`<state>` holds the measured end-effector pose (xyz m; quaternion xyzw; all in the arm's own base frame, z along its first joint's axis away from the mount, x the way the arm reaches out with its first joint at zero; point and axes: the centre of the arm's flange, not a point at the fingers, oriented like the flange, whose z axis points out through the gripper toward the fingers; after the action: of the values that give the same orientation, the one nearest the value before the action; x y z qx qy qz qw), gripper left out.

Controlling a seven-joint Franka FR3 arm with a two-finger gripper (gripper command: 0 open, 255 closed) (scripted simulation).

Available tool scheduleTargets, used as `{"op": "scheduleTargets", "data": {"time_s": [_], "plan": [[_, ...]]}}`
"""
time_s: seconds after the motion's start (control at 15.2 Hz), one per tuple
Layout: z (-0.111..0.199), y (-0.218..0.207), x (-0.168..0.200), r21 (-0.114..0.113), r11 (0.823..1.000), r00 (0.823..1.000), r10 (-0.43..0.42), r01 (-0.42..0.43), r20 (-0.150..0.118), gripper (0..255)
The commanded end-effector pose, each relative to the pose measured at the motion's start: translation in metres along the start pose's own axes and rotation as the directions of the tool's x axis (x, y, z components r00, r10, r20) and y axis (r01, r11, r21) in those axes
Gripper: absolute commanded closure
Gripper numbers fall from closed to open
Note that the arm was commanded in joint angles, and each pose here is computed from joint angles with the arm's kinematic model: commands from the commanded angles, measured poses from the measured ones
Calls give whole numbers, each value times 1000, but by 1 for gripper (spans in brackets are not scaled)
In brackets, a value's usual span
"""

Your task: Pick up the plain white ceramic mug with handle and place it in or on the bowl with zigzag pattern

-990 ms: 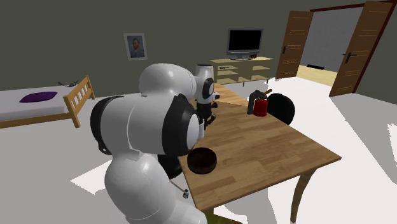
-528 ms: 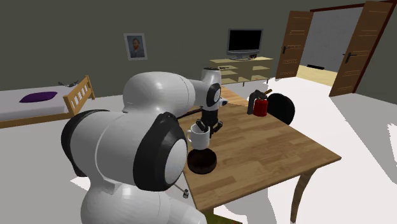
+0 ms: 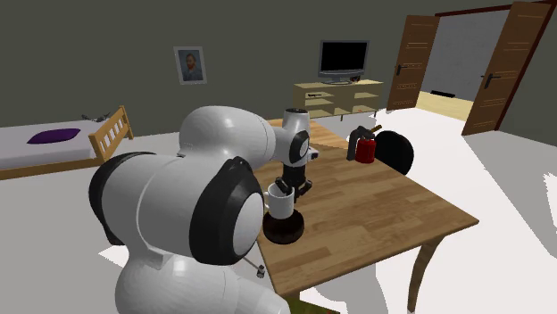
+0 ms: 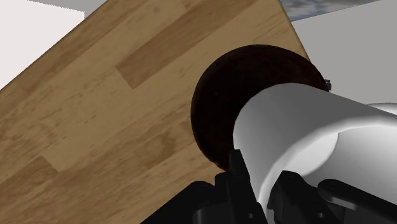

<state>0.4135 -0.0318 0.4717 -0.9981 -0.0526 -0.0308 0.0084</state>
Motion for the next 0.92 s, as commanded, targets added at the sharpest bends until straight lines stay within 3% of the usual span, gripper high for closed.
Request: {"op": "scheduleTargets", "data": {"time_s": [0.0, 0.4, 0.86], "plan": [[10, 0, 0, 0, 1000, 1000, 0, 0, -1, 255], [42, 0, -2, 0, 1000, 1000, 0, 0, -1, 255], [44, 0, -2, 0, 1000, 1000, 0, 0, -1, 255]]}}
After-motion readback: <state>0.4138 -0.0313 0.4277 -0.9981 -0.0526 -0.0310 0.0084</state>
